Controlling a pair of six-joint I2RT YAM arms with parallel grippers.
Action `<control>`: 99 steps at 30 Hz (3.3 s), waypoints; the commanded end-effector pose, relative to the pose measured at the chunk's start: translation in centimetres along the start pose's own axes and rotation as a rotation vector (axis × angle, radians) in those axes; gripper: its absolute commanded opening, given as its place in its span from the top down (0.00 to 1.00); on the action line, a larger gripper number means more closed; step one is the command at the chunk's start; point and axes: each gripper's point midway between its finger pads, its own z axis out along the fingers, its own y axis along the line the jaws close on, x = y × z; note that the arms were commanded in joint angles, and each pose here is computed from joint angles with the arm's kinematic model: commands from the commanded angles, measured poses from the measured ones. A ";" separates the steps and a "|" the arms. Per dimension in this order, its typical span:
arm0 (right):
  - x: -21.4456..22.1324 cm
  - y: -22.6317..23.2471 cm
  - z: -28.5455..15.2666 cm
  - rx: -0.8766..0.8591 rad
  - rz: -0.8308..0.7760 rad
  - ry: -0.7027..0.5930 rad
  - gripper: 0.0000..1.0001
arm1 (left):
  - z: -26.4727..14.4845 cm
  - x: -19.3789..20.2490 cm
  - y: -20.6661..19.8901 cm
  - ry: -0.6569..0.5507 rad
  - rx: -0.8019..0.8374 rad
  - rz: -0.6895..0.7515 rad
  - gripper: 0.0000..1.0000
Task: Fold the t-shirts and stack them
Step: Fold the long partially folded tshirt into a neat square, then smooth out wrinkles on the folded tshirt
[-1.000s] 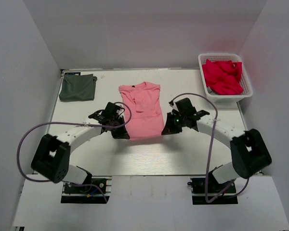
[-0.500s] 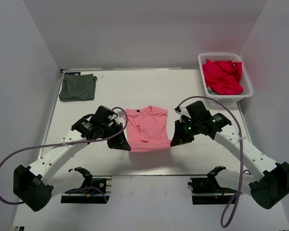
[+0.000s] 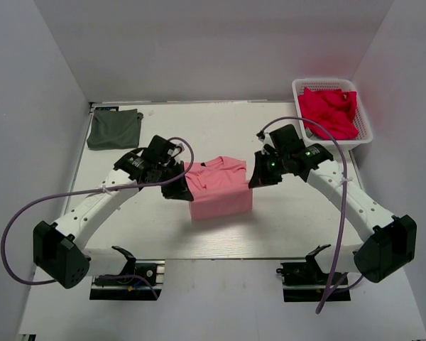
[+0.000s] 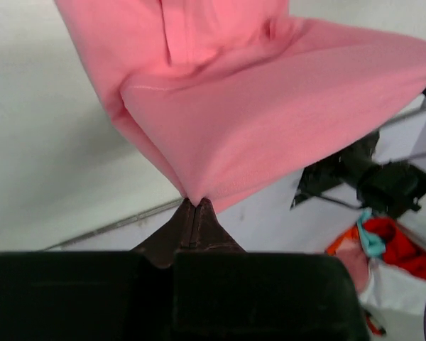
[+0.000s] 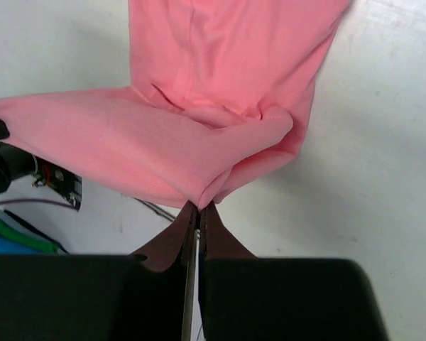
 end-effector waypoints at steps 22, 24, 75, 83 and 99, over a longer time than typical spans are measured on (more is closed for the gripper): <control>-11.4 -2.9 5.1 0.002 0.062 -0.129 1.00 | 2.2 -13.7 2.8 -0.375 -0.178 -0.110 1.00; -12.6 -3.1 6.0 -0.010 0.058 -0.146 1.00 | 2.3 -15.0 3.4 -0.413 -0.188 -0.123 1.00; -16.3 -10.2 17.9 0.154 0.041 -0.214 0.26 | 13.1 -21.0 11.8 -0.388 -0.355 -0.249 0.18; -16.8 -10.3 19.4 0.128 0.062 -0.208 0.73 | 15.7 -19.8 13.3 -0.303 -0.389 -0.243 0.68; -17.0 -11.0 18.4 0.069 0.096 -0.233 1.00 | 14.8 -21.9 12.9 -0.355 -0.355 -0.191 0.95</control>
